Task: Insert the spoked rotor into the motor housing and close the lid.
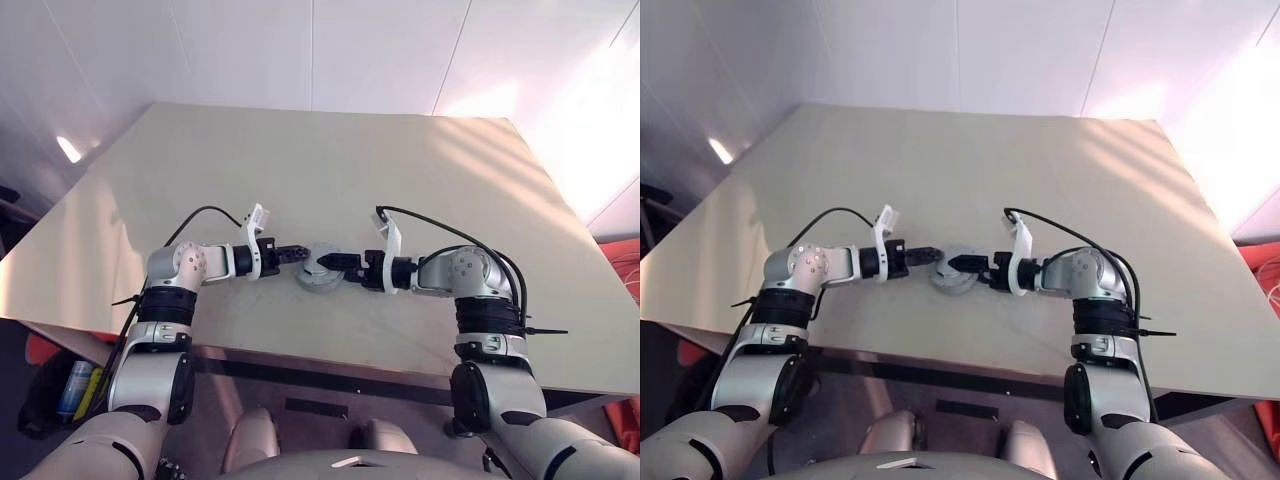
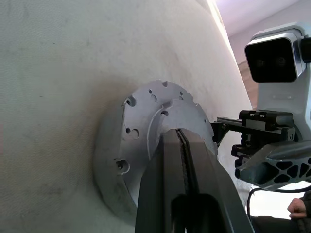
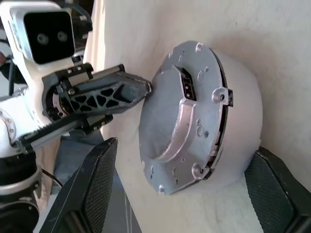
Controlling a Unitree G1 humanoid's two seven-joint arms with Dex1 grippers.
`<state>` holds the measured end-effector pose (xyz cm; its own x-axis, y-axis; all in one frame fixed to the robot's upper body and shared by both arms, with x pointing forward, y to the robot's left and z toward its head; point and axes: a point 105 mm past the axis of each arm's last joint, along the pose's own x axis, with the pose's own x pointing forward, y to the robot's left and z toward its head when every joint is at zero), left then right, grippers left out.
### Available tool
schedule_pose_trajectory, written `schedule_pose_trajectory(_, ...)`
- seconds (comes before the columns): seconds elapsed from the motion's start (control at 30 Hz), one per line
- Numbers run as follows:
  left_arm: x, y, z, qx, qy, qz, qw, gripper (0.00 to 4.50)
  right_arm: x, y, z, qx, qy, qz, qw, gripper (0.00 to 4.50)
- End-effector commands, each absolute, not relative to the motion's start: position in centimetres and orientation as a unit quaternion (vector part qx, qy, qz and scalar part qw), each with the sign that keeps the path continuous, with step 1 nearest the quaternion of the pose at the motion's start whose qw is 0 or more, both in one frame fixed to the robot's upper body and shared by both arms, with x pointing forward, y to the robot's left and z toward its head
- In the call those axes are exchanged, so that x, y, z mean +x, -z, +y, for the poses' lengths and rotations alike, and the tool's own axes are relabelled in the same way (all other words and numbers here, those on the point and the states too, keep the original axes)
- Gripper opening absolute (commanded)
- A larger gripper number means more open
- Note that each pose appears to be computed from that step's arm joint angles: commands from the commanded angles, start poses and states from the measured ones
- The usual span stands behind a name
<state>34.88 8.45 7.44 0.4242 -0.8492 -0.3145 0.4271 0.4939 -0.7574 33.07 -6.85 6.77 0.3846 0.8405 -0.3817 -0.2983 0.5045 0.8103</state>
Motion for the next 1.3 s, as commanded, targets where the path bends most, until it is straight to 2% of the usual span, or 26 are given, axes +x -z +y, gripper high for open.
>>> schedule_pose_trajectory(0.03, 34.7, -6.1, 9.2, -0.283, 0.379, 0.376, 0.797, 0.0, 34.2, -8.7, -5.8, 0.345, -0.386, 0.373, 0.77, 4.47)
schedule_pose_trajectory(0.4, 34.9, -6.2, 9.2, -0.282, 0.378, 0.373, 0.799, 0.0, 34.7, -9.4, -5.2, 0.367, -0.385, 0.361, 0.766, 4.47)
schedule_pose_trajectory(0.5, 34.9, -6.2, 9.1, -0.282, 0.378, 0.372, 0.799, 0.0, 34.6, -9.6, -4.9, 0.369, -0.389, 0.361, 0.763, 3.91)
schedule_pose_trajectory(0.6, 35.0, -6.2, 9.1, -0.282, 0.377, 0.371, 0.8, 0.0, 34.6, -9.6, -4.9, 0.372, -0.39, 0.36, 0.761, 2.91)
schedule_pose_trajectory(0.7, 35.1, -6.2, 9.2, -0.282, 0.377, 0.37, 0.801, 0.0, 34.6, -9.6, -4.9, 0.373, -0.388, 0.361, 0.761, 2.14)
schedule_pose_trajectory(1.2, 35.3, -6.4, 9.3, -0.281, 0.374, 0.363, 0.806, 0.0, 35.1, -9.2, -5.3, 0.37, -0.371, 0.364, 0.77, 2.08)
schedule_pose_trajectory(1.3, 35.7, -7.1, 9.5, -0.294, 0.375, 0.339, 0.811, 0.0, 35.5, -8.9, -5.5, 0.374, -0.356, 0.368, 0.774, 2.08)
